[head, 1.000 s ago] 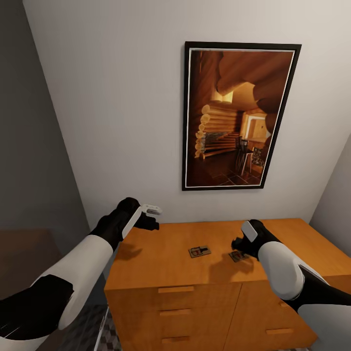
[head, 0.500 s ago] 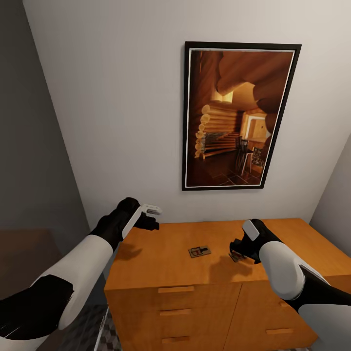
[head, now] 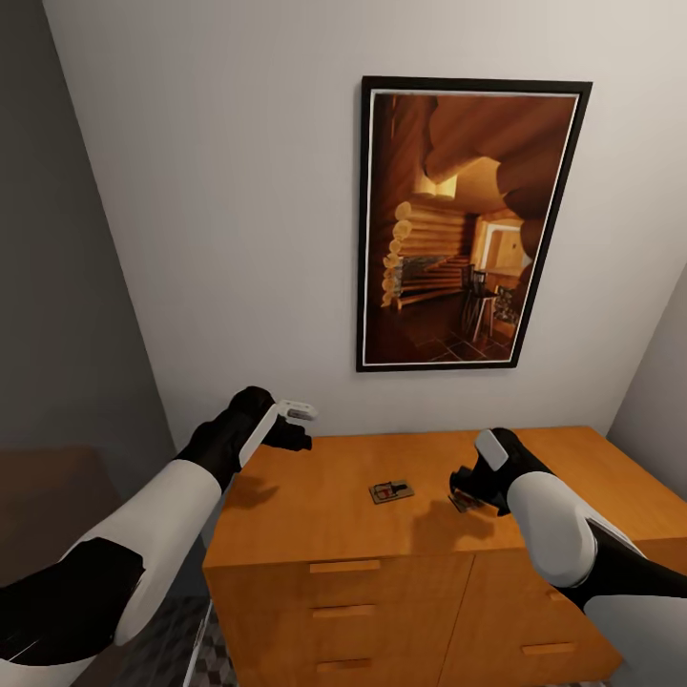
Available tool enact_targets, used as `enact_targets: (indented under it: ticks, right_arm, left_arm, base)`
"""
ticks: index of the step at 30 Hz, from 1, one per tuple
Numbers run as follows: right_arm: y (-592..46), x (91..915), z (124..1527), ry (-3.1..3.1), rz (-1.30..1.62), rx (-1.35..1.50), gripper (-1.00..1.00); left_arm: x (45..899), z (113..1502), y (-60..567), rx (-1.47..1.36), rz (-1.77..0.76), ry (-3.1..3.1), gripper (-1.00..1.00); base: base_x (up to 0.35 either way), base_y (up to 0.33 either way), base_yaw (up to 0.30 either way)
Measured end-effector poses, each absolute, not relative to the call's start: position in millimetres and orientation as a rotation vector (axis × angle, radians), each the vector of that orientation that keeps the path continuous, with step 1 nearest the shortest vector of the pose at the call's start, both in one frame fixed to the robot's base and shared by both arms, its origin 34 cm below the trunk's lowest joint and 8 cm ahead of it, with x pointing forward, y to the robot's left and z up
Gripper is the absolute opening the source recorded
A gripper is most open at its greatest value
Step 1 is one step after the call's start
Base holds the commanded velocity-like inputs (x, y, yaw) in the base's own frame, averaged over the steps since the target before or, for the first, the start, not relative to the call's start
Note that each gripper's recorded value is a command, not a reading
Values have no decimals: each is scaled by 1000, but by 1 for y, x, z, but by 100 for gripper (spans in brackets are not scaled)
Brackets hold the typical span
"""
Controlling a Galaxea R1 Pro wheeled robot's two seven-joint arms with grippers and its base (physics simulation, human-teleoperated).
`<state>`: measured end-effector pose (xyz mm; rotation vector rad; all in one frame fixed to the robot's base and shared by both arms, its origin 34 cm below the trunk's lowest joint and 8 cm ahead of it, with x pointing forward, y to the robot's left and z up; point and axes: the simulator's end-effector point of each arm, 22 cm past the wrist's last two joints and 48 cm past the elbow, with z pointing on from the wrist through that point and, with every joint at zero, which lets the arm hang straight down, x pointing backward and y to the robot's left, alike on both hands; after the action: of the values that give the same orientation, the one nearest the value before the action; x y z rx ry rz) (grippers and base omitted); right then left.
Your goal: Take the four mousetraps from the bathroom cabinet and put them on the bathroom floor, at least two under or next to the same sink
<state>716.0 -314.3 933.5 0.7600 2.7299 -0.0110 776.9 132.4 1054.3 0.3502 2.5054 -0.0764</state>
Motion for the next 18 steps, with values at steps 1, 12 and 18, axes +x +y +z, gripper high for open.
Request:
enact_targets:
  ticks: [1, 12, 18]
  right_arm:
    - [-315, 717, 934, 2727, -12, 761, 100]
    - [-324, 725, 947, 2685, -13, 777, 100]
    - [-324, 730, 951, 2666, 3, 779, 100]
  left_arm:
    - [777, 1054, 132, 350, -76, 2505, 100]
    - [777, 1054, 133, 349, -74, 2505, 100]
    - [777, 1054, 134, 349, -74, 2505, 100]
  base:
    - [0, 0, 0]
    - [0, 0, 0]
    - [0, 0, 0]
